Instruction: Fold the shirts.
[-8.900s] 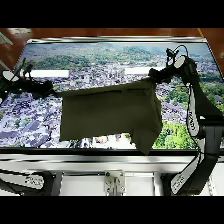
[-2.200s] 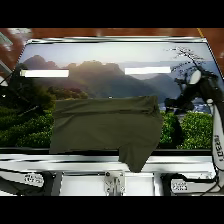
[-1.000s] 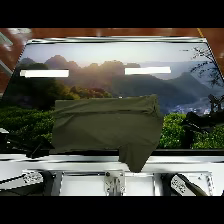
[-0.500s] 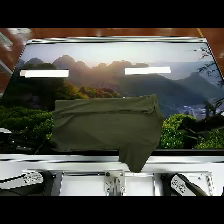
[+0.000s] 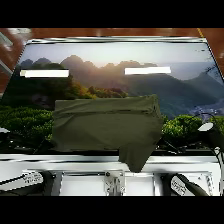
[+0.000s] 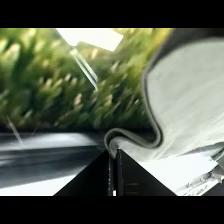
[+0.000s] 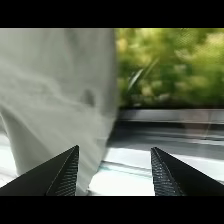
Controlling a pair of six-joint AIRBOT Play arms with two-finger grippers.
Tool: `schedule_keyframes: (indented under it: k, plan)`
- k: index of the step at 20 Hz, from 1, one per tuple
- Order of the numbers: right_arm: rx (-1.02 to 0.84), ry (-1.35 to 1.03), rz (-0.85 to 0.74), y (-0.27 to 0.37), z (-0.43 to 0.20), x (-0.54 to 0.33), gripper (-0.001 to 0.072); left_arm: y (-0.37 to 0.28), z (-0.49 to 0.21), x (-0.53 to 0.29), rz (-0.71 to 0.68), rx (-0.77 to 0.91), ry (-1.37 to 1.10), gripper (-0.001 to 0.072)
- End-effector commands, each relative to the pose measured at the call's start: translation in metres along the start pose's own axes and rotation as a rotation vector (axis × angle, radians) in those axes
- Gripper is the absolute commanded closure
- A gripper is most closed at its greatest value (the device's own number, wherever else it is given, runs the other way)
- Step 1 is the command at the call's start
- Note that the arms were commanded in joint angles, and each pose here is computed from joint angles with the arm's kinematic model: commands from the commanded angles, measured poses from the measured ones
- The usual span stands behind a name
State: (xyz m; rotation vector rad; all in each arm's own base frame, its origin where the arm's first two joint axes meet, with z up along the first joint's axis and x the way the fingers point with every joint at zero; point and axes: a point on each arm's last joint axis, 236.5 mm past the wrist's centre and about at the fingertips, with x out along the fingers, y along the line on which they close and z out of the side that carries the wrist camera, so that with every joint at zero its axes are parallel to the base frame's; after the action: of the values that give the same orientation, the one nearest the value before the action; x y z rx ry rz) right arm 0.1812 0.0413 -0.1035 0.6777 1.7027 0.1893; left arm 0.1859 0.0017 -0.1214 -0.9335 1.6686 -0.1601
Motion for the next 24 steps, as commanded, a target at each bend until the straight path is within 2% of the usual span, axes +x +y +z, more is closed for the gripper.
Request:
schedule_keyframes:
  k: [1,2,6,7,8,10,11,14,17,20,24]
  plan:
    - [-0.071,0.009,-0.036,0.015,-0.004,0.026,0.0137,-0.008,0.003,-0.007,-0.014,0.017,-0.024,0.0671]
    - [-0.073,0.000,-0.058,0.017,-0.001,0.031,0.0164,-0.009,0.005,-0.008,-0.017,0.019,-0.028,0.0671]
    - [-0.092,0.086,-0.093,0.022,-0.014,0.055,0.0164,-0.014,0.009,-0.010,-0.032,0.023,-0.043,0.0671]
    - [-0.106,0.096,-0.100,0.023,-0.015,0.059,0.0212,-0.014,0.009,-0.010,-0.032,0.023,-0.043,0.0671]
    - [-0.111,0.094,-0.107,0.024,-0.015,0.060,0.0362,-0.014,0.009,-0.010,-0.032,0.030,-0.043,0.0671]
    - [-0.119,0.082,-0.099,0.029,-0.013,0.058,0.0606,-0.018,0.011,-0.011,-0.046,0.051,-0.053,0.0671]
    - [-0.139,0.062,-0.094,0.034,-0.009,0.052,0.0646,-0.022,0.015,-0.015,-0.058,0.067,-0.067,0.0671]
    - [-0.227,-0.077,-0.057,0.068,0.022,0.017,0.0647,-0.058,0.042,-0.045,-0.144,0.149,-0.174,0.0672]
    - [-0.283,-0.313,0.010,0.124,0.082,-0.041,0.0648,-0.104,0.078,-0.086,-0.228,0.220,-0.316,0.0673]
    - [-0.316,-0.522,0.003,0.158,0.144,-0.097,0.0649,-0.137,0.113,-0.119,-0.178,0.309,-0.432,0.0673]
    - [-0.298,-0.607,-0.001,0.172,0.213,-0.109,0.0648,-0.166,0.172,-0.132,-0.152,0.288,-0.534,0.0672]
